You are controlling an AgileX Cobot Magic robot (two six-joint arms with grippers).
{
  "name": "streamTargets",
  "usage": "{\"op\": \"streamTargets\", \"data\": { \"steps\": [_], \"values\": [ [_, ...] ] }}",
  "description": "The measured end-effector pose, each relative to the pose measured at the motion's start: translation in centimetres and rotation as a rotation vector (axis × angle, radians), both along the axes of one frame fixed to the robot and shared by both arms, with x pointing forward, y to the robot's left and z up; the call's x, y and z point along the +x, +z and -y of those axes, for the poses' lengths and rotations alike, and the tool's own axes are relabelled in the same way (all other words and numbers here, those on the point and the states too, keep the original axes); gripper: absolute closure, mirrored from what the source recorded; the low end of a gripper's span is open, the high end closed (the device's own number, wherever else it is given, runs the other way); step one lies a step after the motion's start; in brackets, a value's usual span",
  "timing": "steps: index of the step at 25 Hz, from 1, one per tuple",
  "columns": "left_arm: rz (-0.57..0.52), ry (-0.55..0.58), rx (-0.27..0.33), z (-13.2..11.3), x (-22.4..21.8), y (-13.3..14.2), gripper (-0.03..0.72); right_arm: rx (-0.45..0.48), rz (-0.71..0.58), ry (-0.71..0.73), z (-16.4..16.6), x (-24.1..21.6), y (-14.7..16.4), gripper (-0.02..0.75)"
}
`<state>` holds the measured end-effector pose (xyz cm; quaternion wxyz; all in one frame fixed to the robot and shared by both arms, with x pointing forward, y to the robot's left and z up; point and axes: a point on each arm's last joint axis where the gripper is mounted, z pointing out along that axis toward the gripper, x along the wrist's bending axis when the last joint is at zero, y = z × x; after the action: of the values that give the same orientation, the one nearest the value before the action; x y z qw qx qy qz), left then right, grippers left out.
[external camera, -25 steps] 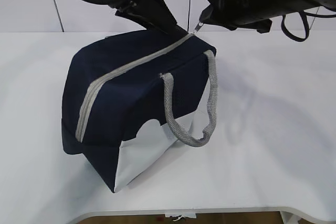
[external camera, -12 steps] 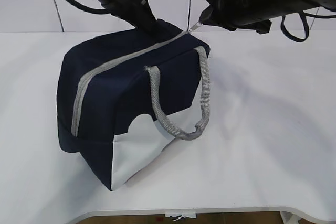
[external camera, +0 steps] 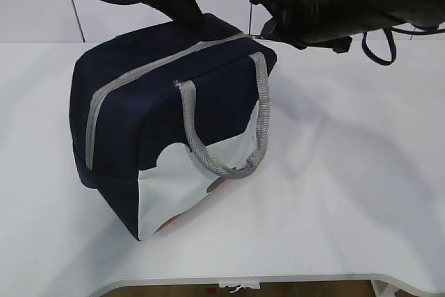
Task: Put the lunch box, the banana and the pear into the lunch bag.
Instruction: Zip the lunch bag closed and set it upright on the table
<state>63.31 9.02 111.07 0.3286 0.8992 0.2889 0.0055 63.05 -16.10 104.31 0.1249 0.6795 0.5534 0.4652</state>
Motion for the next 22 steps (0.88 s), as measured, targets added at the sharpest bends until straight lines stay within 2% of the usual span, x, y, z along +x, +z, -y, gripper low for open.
{"op": "streamTargets", "data": {
  "steps": [14, 22],
  "values": [
    [0.068, -0.008, 0.017, -0.9, -1.7, 3.1, 0.685, 0.029, -0.088, -0.038, -0.4, 1.3, -3.9, 0.747],
    [0.077, -0.007, 0.023, -1.1, -1.9, 3.4, 0.685, 0.038, -0.117, -0.041, -0.5, 1.4, -4.6, 0.747]
  ]
}}
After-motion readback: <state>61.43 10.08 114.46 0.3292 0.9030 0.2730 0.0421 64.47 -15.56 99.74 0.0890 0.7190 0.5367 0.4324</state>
